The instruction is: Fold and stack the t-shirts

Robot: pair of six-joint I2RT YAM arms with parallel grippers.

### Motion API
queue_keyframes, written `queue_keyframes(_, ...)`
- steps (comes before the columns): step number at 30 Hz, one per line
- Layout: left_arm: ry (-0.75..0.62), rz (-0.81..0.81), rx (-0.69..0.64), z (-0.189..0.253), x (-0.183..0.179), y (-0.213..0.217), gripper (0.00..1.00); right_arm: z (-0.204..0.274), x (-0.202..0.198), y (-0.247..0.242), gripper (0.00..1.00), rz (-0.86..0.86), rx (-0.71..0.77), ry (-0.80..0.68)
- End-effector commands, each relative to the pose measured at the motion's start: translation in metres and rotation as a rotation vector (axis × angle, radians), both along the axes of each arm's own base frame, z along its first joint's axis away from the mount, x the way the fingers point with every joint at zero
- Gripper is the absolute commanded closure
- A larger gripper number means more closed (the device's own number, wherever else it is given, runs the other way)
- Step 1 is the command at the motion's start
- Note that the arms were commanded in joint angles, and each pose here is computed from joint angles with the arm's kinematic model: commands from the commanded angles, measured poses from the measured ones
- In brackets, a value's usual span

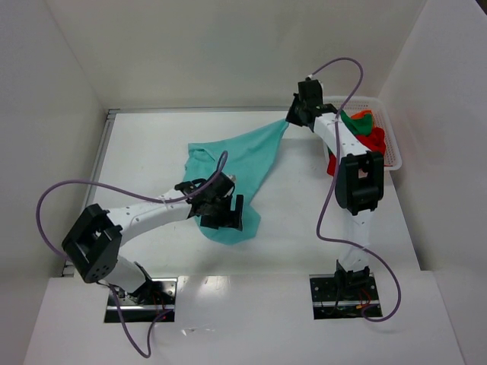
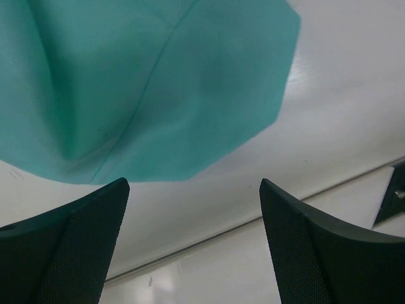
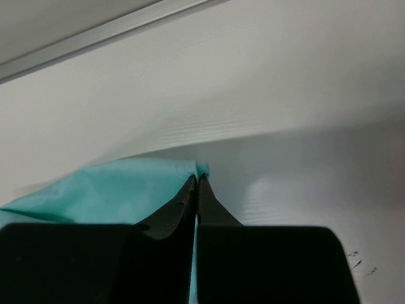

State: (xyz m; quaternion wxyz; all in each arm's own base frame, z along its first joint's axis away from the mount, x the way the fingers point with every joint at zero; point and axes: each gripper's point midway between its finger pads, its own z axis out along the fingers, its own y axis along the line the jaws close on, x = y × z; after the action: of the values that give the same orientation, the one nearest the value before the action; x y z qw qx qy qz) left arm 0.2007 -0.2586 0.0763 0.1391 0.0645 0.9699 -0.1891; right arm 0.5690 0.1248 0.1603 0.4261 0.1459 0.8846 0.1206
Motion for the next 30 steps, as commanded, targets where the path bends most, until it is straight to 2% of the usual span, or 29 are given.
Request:
queue_keyframes(1,-0.065,0.130,-0.012,-0.001,0.013,0.001,0.09,0.018,0.005,-0.007,1.00,-0.002,-0.025,-0.046)
queue_keyframes(8,0.001,0.064,0.033,-0.024,-0.009,-0.023,0.09,0.008,0.002,-0.007,1.00,-0.002,-0.027,-0.036)
queue_keyframes(15,0.044,0.105,0.051,-0.046,-0.020,-0.016,0.10,0.002,0.000,-0.022,1.00,-0.023,-0.044,-0.027)
queue_keyframes(18,0.013,0.151,0.086,-0.051,-0.015,-0.006,0.12,0.004,-0.001,-0.026,1.00,-0.025,-0.037,-0.035)
queue_keyframes(23,0.000,0.152,0.150,-0.063,-0.010,-0.004,0.20,0.009,-0.001,-0.027,1.00,-0.033,-0.041,-0.045)
queue_keyframes(25,0.010,0.157,0.195,-0.071,-0.009,0.000,0.26,0.009,-0.001,-0.027,1.00,-0.033,-0.041,-0.045)
queue_keyframes(28,-0.006,0.165,0.208,-0.072,-0.005,0.001,0.31,0.009,-0.001,-0.029,1.00,-0.035,-0.054,-0.046)
queue_keyframes(30,-0.015,0.177,0.203,-0.070,-0.003,0.001,0.39,0.018,0.000,-0.029,1.00,-0.036,-0.050,-0.064)
